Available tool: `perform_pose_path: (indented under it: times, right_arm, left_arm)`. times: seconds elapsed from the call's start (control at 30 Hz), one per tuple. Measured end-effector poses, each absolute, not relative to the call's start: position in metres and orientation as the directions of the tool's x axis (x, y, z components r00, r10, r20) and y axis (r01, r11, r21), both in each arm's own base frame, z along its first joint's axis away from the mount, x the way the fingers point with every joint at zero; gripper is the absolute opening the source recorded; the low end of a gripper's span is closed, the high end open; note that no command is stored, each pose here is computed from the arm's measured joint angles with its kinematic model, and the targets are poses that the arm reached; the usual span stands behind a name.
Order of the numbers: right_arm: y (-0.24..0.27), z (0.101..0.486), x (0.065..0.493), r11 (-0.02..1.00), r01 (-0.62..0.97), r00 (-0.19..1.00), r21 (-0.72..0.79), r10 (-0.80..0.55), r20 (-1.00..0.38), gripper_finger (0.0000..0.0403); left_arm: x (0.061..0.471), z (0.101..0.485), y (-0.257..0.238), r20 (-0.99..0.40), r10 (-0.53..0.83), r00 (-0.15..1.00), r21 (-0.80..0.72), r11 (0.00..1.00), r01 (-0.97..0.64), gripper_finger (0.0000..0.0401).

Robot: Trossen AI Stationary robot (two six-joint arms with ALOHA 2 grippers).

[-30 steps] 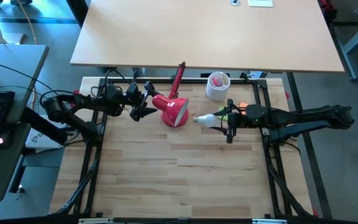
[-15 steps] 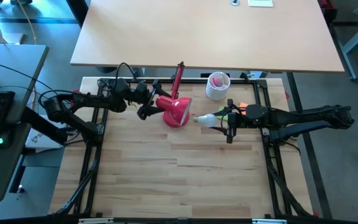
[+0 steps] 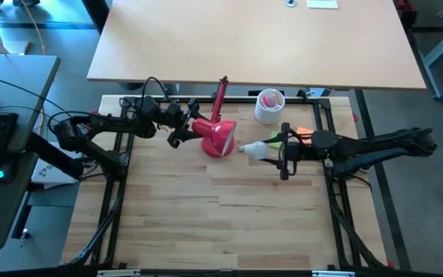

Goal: Screw lightbulb
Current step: Insert the lightbulb into the red lamp

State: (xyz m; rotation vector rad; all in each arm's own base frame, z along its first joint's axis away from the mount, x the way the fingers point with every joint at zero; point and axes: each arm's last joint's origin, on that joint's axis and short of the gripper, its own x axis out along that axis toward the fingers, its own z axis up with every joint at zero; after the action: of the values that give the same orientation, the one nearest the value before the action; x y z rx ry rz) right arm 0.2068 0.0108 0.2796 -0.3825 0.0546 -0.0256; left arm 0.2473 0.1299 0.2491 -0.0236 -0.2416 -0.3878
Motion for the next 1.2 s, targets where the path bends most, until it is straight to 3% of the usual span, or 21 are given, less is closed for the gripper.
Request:
perform_pose_path:
  times: [0.27, 0.47, 0.97, 1.2]
  right_arm:
    - [0.012, 0.268, 0.233, 0.899, 0.033, 0.999, -0.437, -0.041, -0.010, 0.0224]
    - [0.010, 0.259, 0.252, 0.832, 0.182, 0.982, -0.524, -0.178, 0.058, 0.0224]
    - [-0.002, 0.275, 0.299, 0.743, 0.210, 0.961, -0.635, -0.277, -0.007, 0.0224]
    - [-0.008, 0.272, 0.309, 0.733, 0.172, 0.966, -0.659, -0.257, -0.034, 0.0224]
  left_arm:
    - [0.244, 0.259, 0.140, 0.202, -0.470, 0.860, -0.001, 0.877, 0.480, 0.0250]
    - [0.242, 0.260, 0.152, 0.152, -0.488, 0.859, -0.065, 0.863, 0.502, 0.0250]
    - [0.247, 0.251, 0.152, 0.143, -0.469, 0.872, -0.145, 0.861, 0.487, 0.0250]
    - [0.248, 0.251, 0.151, 0.147, -0.458, 0.877, -0.149, 0.866, 0.477, 0.0250]
